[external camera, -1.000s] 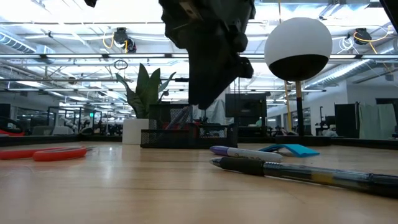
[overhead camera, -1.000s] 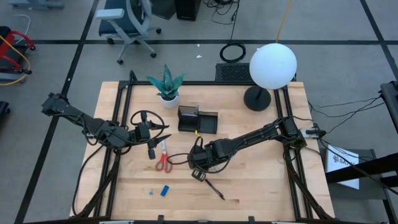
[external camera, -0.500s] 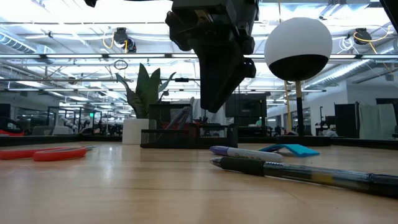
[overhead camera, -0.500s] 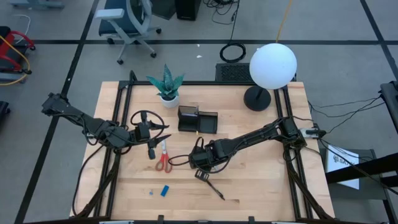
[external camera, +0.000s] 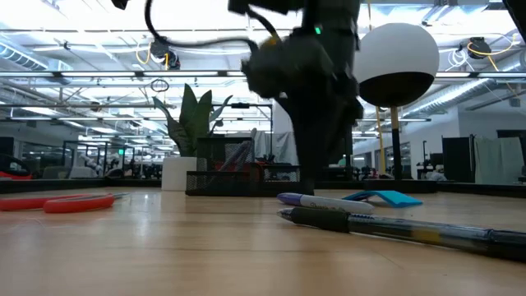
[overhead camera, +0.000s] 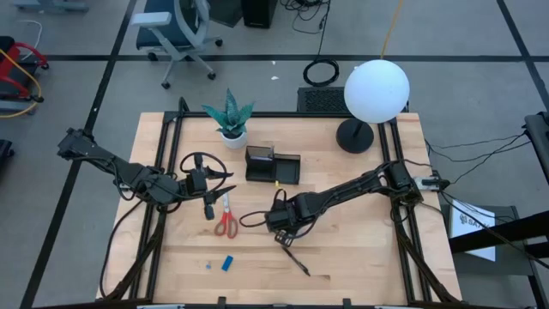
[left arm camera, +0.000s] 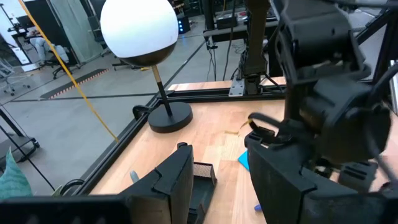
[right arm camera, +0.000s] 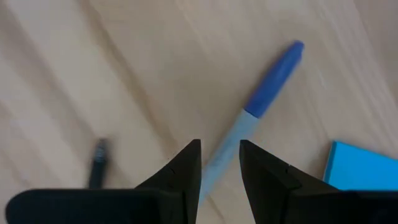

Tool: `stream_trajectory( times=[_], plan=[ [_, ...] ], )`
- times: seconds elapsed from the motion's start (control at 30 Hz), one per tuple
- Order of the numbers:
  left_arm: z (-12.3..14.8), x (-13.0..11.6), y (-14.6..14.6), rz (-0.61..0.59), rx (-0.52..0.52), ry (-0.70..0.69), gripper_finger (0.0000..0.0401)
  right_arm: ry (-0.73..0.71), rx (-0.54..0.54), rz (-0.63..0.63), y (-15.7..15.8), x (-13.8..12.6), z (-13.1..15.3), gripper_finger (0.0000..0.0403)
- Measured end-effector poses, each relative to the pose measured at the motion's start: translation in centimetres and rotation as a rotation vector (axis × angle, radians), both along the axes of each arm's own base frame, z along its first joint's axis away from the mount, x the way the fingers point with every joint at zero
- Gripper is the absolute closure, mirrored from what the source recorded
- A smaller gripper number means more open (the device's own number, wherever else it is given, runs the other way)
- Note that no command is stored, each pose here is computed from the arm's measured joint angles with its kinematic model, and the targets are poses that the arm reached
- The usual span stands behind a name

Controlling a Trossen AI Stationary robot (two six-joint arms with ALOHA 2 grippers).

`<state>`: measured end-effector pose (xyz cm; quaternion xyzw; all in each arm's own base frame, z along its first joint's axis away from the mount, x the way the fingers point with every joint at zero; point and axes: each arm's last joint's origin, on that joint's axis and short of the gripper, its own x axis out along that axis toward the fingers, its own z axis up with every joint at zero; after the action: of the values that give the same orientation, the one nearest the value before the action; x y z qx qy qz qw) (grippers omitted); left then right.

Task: Pick and place office supplies into organizer
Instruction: Put the blue marker into the black desk organizer

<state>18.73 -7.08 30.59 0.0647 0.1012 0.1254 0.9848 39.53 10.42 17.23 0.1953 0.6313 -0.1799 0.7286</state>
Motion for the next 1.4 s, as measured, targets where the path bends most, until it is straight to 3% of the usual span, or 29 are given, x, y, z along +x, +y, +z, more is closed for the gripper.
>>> stream_trajectory(
  times=[0.43, 0.57, 0.73, 0.9, 1.2, 1.4],
  plan=[
    [0.0, 0.0, 0.0, 0.0, 0.0, 0.0, 0.024, 0.066, 0.044, -0.053, -0.7, -2.1, -4.3, 0.0303],
    [0.0, 0.0, 0.0, 0.0, -0.001, 0.0, 0.024, 0.105, 0.029, 0.033, -0.9, -2.9, -5.2, 0.0316],
    [0.0, 0.0, 0.0, 0.001, -0.004, -0.001, 0.024, 0.118, 0.053, 0.134, -0.9, -3.0, -5.4, 0.0377],
    [0.0, 0.0, 0.0, 0.001, -0.004, 0.0, 0.024, 0.102, 0.06, 0.179, -0.8, -2.9, -5.4, 0.038],
    [-0.1, 0.0, 0.0, 0.006, -0.022, 0.007, 0.024, -0.043, 0.036, 0.24, -0.8, -2.9, -2.1, 0.038],
    [-0.1, 0.0, 0.0, 0.007, -0.027, 0.006, 0.024, -0.247, -0.07, 0.247, -1.4, -3.6, 3.6, 0.038]
  ],
)
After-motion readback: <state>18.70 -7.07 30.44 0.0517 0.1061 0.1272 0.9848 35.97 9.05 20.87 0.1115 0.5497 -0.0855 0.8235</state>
